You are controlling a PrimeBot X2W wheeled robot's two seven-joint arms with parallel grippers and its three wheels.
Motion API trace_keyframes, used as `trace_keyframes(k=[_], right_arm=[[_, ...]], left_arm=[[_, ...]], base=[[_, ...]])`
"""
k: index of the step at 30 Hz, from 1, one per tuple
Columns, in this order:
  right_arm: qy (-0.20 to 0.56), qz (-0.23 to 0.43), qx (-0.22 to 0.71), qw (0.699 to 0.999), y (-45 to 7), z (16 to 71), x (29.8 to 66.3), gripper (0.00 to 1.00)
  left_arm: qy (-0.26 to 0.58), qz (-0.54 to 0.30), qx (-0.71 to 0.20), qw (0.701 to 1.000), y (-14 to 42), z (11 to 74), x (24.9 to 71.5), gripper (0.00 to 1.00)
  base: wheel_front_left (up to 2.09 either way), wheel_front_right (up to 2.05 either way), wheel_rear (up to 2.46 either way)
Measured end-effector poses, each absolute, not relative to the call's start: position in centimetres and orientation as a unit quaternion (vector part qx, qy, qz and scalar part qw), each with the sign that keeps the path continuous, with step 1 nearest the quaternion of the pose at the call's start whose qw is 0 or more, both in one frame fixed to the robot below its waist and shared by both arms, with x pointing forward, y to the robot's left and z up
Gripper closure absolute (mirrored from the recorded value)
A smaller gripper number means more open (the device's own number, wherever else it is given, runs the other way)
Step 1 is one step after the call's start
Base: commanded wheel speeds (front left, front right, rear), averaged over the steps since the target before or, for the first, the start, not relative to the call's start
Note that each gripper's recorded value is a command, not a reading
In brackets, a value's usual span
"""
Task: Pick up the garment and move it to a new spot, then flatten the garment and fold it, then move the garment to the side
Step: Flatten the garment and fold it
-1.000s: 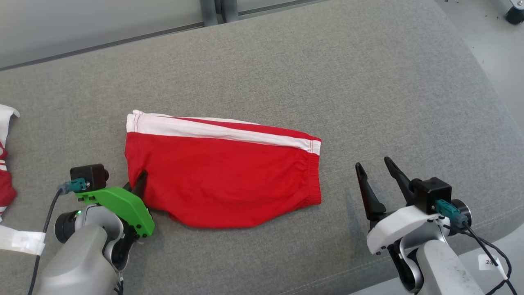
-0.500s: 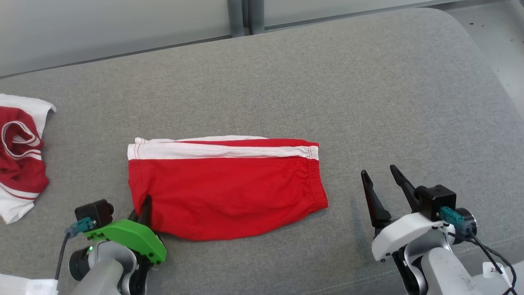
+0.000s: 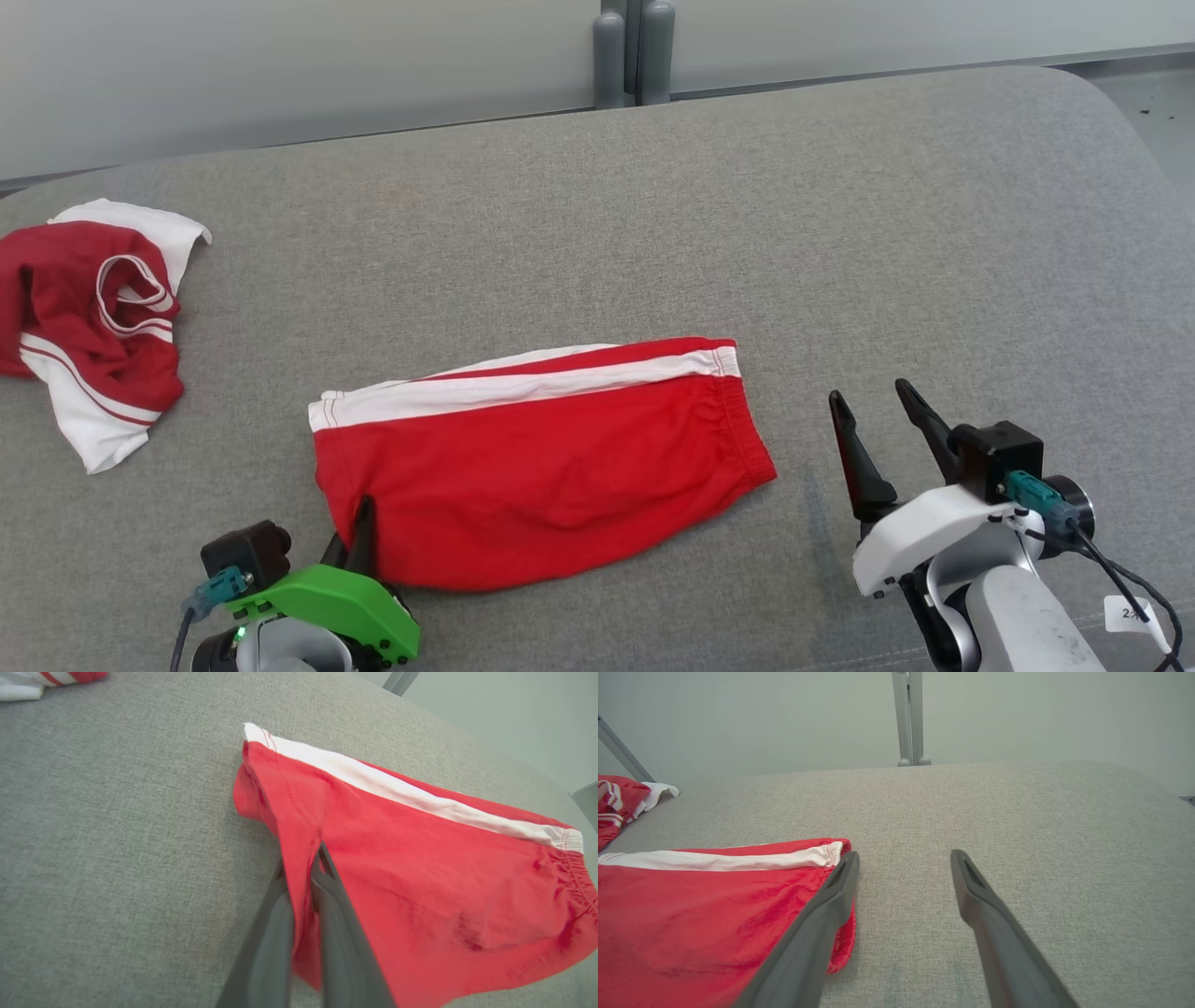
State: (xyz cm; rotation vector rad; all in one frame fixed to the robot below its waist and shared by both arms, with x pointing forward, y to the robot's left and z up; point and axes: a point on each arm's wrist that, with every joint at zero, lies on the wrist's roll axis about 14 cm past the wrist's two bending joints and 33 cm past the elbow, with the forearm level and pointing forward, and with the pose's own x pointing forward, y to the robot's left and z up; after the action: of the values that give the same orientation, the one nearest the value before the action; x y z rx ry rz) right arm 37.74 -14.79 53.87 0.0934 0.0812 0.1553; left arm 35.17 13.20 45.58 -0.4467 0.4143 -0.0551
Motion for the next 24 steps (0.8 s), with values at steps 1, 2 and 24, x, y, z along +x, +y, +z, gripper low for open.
trace_keyframes(k=[1, 2, 24], right_arm=[[0.04, 0.079, 0.047, 0.995, -14.7, 53.9, 37.7, 0.0], [0.039, 0.08, 0.047, 0.995, -14.6, 54.0, 37.7, 0.0], [0.043, 0.079, 0.046, 0.995, -14.7, 54.3, 37.2, 0.0]], left_arm=[[0.203, -0.027, -0.22, 0.954, 13.2, 45.7, 35.1, 1.0], [0.203, -0.027, -0.219, 0.954, 13.2, 45.8, 35.1, 0.92], [0.04, -0.002, -0.111, 0.993, 16.7, 54.2, 36.6, 0.0]], base=[[0.0, 0.0, 0.0], [0.0, 0.0, 0.0], [0.0, 0.0, 0.0]])
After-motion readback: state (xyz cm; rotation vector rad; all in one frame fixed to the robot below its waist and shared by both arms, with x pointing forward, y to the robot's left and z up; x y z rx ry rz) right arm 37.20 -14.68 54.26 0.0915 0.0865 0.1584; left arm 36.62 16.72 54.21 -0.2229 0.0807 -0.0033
